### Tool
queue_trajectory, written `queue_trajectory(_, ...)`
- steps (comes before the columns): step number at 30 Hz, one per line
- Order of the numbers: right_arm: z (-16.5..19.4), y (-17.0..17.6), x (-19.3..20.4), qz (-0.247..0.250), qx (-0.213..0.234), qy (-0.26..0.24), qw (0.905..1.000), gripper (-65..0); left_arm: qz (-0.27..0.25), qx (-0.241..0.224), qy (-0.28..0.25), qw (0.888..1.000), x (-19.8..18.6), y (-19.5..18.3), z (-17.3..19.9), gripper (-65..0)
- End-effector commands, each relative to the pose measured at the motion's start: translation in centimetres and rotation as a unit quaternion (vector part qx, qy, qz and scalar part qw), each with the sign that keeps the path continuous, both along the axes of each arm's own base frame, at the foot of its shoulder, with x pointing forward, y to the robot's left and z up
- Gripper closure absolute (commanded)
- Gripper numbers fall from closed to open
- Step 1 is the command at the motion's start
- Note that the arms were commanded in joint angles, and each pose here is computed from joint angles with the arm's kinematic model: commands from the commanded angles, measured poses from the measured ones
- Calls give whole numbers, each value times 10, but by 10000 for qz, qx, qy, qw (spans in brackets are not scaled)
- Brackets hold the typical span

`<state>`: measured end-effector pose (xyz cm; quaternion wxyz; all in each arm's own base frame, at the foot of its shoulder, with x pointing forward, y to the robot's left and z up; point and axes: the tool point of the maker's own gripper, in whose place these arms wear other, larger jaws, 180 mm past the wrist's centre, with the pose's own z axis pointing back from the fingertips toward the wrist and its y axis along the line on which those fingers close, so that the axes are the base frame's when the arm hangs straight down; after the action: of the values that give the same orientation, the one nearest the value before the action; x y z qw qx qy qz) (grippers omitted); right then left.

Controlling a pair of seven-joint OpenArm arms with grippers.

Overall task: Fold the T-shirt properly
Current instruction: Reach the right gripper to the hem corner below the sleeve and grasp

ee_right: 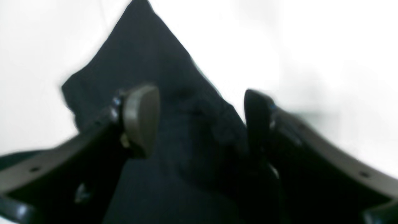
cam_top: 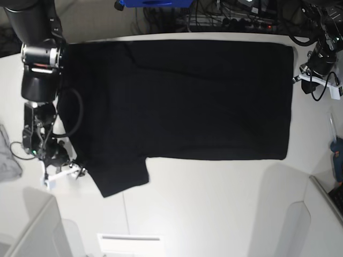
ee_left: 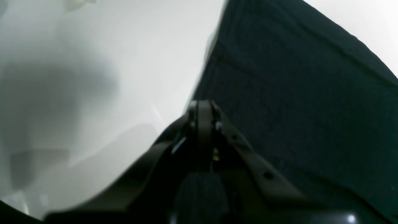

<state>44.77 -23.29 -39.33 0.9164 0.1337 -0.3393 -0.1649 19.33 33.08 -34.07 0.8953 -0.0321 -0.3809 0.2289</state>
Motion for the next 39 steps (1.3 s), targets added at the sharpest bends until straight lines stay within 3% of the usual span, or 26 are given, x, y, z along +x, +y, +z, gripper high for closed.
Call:
queue_trajectory(1, 24, -7, 23, -36, -66, -366, 9993, -423, -53, 125, -167, 9998, 5, 4, 11, 0)
queue_trajectory(11, 13, 7, 54, 363, -596, -375, 9969, -426, -39, 121, -166, 9998, 5, 4, 11, 0)
queue_trajectory(21, -7, 8, 50, 680, -1040, -206, 9920, -426, -31, 114, -147, 9998, 4, 5, 10, 0)
queue_trajectory(35, -14, 41, 49, 939, -935, -179, 9910, -414, -27, 117, -138, 9998, 4, 5, 9, 0)
queue_trajectory(39, -14, 40, 50, 928, -940, -191, 9911, -293, -27, 117, -138, 9998, 4, 5, 9, 0)
